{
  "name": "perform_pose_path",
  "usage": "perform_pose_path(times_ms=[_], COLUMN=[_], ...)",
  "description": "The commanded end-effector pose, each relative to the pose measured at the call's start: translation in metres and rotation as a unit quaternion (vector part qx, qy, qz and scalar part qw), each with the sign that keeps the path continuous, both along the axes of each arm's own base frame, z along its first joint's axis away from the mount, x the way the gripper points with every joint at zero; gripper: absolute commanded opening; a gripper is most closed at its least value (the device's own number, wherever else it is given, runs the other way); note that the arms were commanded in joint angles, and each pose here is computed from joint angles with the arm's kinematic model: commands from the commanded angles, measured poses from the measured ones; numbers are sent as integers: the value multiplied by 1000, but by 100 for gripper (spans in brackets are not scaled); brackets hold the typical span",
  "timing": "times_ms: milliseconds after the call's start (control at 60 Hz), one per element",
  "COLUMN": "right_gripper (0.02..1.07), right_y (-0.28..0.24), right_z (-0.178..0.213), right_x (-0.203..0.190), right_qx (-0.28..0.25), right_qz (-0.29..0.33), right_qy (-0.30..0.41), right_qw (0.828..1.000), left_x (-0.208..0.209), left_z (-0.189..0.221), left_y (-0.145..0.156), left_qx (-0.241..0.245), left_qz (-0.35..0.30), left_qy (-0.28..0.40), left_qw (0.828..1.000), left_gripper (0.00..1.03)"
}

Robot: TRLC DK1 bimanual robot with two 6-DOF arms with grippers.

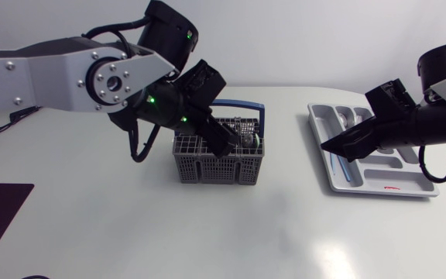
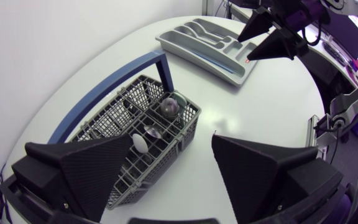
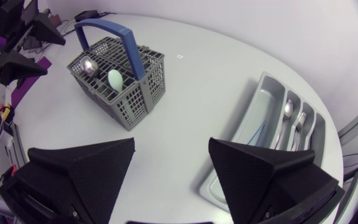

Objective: Unload the cutlery basket into the drawer organizer.

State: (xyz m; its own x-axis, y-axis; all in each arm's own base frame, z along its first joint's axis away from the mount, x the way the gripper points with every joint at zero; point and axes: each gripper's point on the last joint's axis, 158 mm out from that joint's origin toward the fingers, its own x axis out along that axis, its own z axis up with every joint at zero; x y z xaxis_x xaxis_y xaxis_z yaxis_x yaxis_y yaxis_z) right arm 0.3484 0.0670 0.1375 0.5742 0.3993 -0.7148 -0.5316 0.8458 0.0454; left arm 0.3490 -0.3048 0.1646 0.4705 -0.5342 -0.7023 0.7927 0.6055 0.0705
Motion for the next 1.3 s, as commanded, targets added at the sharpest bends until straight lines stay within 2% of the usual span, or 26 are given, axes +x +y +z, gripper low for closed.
perform_pose_path(times_ms=[0,300,500,967,1233,1283], right_gripper=[88,88,88,88,87,84], right_y=[16,85,131,216,232,234], right_z=[-3,5,16,12,6,5], right_x=[-8,-20,-20,-19,5,9], right_qx=[11,51,83,79,93,98], right_qz=[7,53,56,67,33,26], right_qy=[10,40,66,97,116,122], right_qw=[1000,997,993,990,988,987], left_x=[7,14,19,30,29,33], left_z=[9,0,2,5,-1,-1], left_y=[-1,22,37,73,89,98], left_qx=[1,23,24,25,31,34], left_qz=[24,60,77,116,129,136], left_qy=[-7,3,4,6,10,8], left_qw=[1000,998,997,993,991,990], left_gripper=[96,96,96,96,96,96])
